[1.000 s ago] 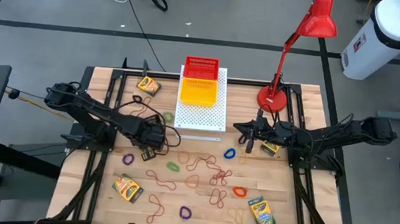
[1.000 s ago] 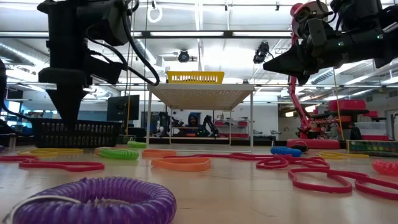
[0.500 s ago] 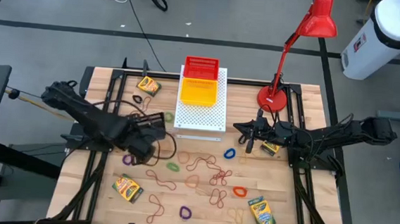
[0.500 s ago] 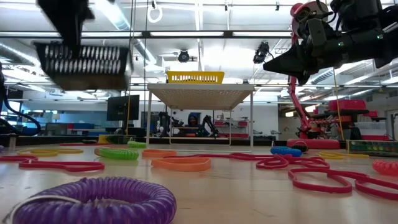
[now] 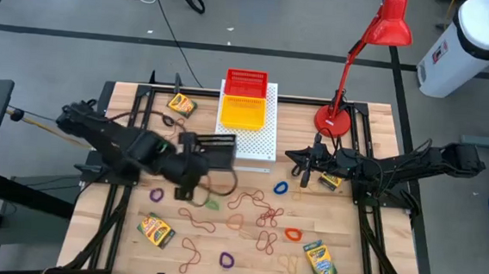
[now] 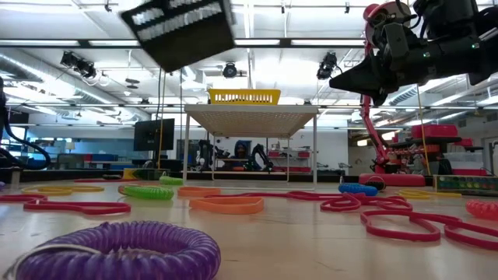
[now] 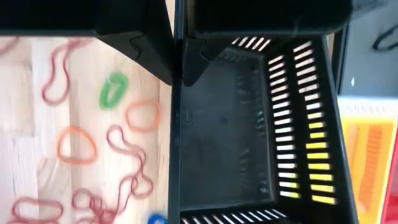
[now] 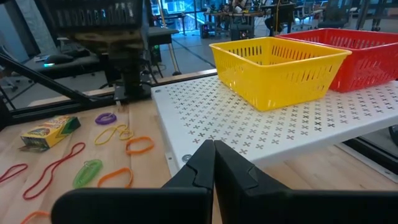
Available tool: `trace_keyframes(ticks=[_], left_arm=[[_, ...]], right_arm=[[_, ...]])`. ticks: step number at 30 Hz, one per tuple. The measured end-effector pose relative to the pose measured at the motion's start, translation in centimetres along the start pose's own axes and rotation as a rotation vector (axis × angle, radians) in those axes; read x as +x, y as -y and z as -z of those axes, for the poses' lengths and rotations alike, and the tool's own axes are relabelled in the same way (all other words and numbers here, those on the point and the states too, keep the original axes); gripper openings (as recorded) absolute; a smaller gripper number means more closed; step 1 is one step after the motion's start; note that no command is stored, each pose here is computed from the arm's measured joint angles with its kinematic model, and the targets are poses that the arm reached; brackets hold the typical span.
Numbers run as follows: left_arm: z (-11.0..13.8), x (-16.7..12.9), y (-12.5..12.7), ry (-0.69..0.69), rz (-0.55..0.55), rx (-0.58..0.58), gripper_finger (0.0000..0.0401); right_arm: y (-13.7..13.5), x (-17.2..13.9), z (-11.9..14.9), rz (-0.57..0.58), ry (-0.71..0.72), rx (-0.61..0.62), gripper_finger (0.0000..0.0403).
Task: Pick & Place Office Desk Supplies
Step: Put the black bin on the shelf
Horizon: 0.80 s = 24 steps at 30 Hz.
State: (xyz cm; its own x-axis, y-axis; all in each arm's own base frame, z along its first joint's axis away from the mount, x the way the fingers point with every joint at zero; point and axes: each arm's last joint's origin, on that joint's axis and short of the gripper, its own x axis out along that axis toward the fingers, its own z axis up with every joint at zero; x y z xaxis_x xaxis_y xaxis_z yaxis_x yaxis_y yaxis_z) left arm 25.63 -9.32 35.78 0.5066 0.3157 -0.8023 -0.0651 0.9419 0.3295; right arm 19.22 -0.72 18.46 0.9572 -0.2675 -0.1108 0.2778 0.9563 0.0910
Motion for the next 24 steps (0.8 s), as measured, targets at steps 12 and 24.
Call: trace_keyframes(ticks=[12, 24], left_arm=[[-4.4, 6.3, -1.6, -0.110, 0.037, 0.115, 0.0020], [-5.2, 9.0, -3.3, -0.165, -0.024, 0.055, 0.0023]], right_arm=[[0.0, 0.0, 0.0, 0.001, 0.000, 0.000, 0.0009], [0.0, 0.0, 0.0, -0.002, -0.001, -0.008, 0.0009]])
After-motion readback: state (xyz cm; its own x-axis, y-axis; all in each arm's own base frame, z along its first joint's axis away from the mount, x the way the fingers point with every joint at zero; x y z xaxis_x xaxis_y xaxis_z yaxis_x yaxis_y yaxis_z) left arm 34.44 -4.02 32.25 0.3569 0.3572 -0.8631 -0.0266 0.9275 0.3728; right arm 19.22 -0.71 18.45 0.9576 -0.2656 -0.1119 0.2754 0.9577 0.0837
